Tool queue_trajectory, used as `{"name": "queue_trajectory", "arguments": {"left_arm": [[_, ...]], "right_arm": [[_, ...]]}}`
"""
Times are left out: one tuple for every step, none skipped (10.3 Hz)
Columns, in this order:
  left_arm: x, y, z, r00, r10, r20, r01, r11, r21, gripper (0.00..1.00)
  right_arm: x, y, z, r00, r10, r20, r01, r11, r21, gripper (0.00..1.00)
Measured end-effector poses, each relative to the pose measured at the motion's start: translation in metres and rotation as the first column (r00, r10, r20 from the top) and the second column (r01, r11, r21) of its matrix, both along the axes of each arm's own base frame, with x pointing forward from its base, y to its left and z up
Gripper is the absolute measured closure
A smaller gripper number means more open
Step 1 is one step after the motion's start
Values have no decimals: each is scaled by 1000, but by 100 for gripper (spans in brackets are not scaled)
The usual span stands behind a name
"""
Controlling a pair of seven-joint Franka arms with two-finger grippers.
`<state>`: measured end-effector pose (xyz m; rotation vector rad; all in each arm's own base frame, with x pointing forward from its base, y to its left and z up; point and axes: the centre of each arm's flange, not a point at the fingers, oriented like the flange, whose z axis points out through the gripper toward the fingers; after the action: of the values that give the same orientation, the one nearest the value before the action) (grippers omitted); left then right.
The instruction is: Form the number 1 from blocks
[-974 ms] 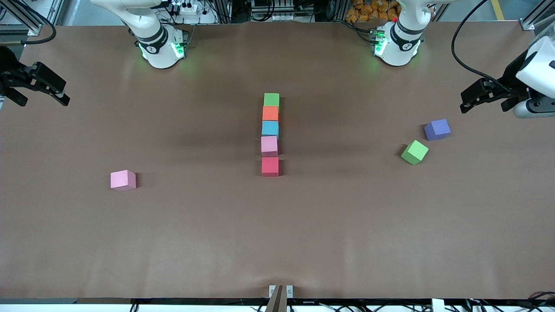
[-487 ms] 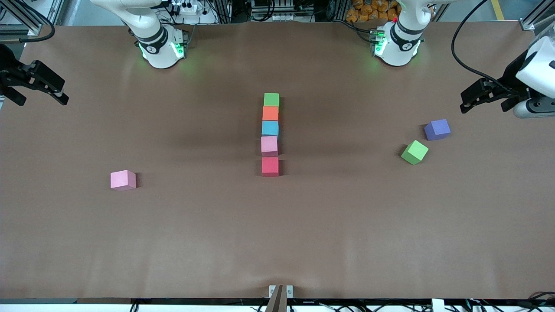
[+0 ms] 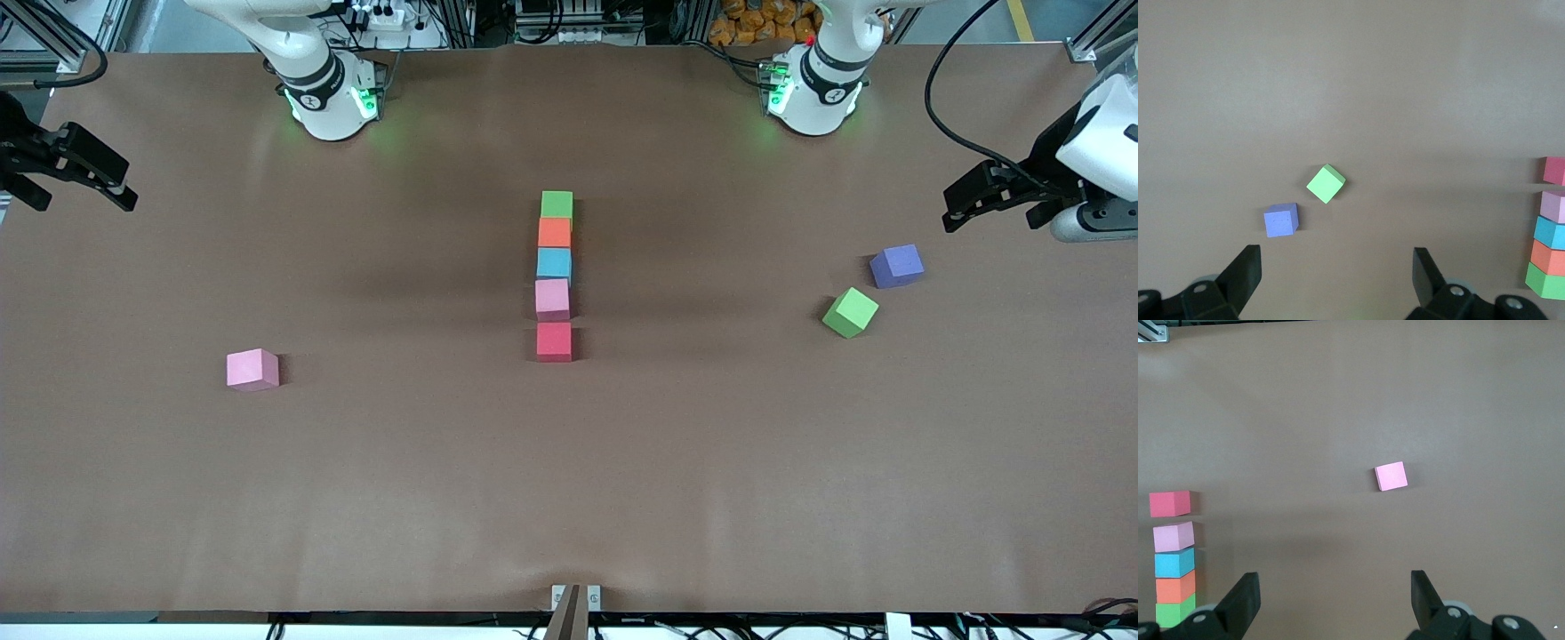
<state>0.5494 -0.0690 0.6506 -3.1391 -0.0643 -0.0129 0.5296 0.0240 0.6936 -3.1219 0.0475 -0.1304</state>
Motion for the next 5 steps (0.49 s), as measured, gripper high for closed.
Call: {"name": "queue_trajectory", "arguments": {"left_arm": [[0, 0, 0, 1000, -1, 0, 1, 1000, 0, 0], [0, -1, 0, 1000, -1, 0, 1, 1000, 0, 0], [0, -1, 0, 1000, -1, 0, 1, 1000, 0, 0], [0, -1, 0, 1000, -2, 0, 2, 1000, 0, 0], [0, -1, 0, 1000, -2, -1, 2, 1000, 0, 0]], "right_arm": [[0, 0, 0, 1000, 0, -1, 0, 1000, 0, 0], [1, 0, -1, 1000, 0, -2, 0, 1000, 0, 0], [1, 0, -1, 1000, 0, -3, 0, 1000, 0, 0], [1, 0, -1, 1000, 0, -4, 0, 1000, 0, 0], [1, 0, -2, 1000, 0, -5, 0, 1000, 0, 0]]}}
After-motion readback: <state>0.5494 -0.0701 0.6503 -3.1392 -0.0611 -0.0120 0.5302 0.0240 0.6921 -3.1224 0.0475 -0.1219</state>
